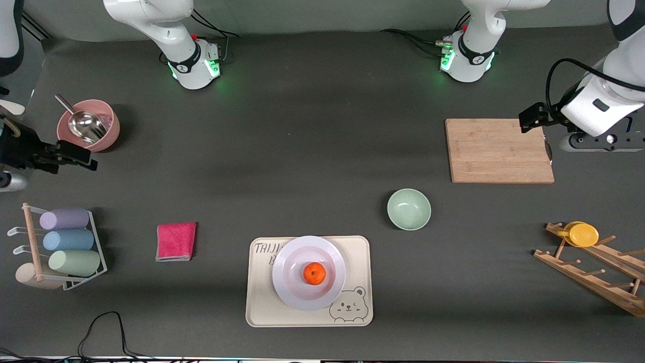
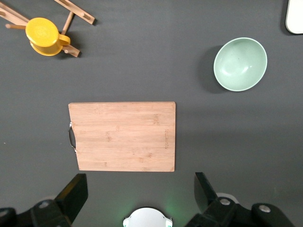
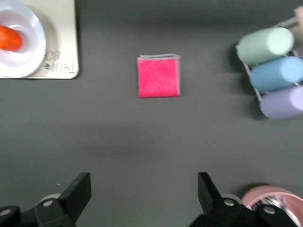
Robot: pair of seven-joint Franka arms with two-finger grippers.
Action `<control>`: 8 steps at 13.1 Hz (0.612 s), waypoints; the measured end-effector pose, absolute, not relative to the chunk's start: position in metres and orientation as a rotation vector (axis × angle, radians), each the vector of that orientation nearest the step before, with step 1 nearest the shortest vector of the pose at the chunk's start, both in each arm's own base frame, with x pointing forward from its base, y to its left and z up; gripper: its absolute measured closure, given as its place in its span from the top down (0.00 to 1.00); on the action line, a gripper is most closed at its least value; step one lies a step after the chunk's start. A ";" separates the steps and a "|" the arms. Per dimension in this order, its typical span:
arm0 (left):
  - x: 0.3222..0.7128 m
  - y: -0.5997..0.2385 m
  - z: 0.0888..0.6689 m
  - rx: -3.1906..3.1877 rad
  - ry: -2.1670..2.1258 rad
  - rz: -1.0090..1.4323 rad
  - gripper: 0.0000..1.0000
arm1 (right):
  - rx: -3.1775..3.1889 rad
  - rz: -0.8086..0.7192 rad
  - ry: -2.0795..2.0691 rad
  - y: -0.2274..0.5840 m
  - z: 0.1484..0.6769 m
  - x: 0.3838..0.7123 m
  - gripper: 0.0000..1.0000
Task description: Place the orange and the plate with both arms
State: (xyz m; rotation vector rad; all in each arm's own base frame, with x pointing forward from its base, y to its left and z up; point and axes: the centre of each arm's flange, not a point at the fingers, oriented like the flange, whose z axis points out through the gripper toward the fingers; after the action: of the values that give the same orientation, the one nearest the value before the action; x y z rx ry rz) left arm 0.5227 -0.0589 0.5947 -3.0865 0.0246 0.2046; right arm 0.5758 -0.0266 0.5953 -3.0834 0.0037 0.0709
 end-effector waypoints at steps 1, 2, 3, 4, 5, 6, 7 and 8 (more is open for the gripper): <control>0.520 -0.052 0.599 -3.088 0.006 0.190 1.00 | -3.096 0.073 0.009 -0.030 0.597 0.571 1.00; 0.518 -0.046 0.602 -3.090 -0.012 0.177 1.00 | -3.102 0.078 0.013 -0.032 0.597 0.568 1.00; 0.517 -0.040 0.605 -3.091 -0.028 0.169 1.00 | -3.107 0.078 0.017 -0.033 0.598 0.567 1.00; 0.516 -0.035 0.606 -3.092 -0.044 0.166 1.00 | -3.109 0.077 0.022 -0.033 0.598 0.567 1.00; 0.516 -0.030 0.607 -3.093 -0.058 0.165 1.00 | -3.109 0.076 0.025 -0.034 0.598 0.567 1.00; 0.517 -0.026 0.606 -3.093 -0.069 0.165 1.00 | -3.110 0.077 0.028 -0.035 0.598 0.567 1.00; 0.517 -0.023 0.607 -3.094 -0.076 0.164 1.00 | -3.110 0.078 0.029 -0.035 0.597 0.568 1.00; 0.517 -0.022 0.607 -3.094 -0.079 0.162 1.00 | -3.110 0.081 0.030 -0.035 0.596 0.568 1.00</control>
State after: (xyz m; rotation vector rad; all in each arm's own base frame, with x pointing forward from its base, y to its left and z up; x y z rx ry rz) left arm 0.5171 -0.0223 0.6067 -3.0940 -0.0786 0.1620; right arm 0.5676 -0.0351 0.5964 -3.1097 0.0299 0.0807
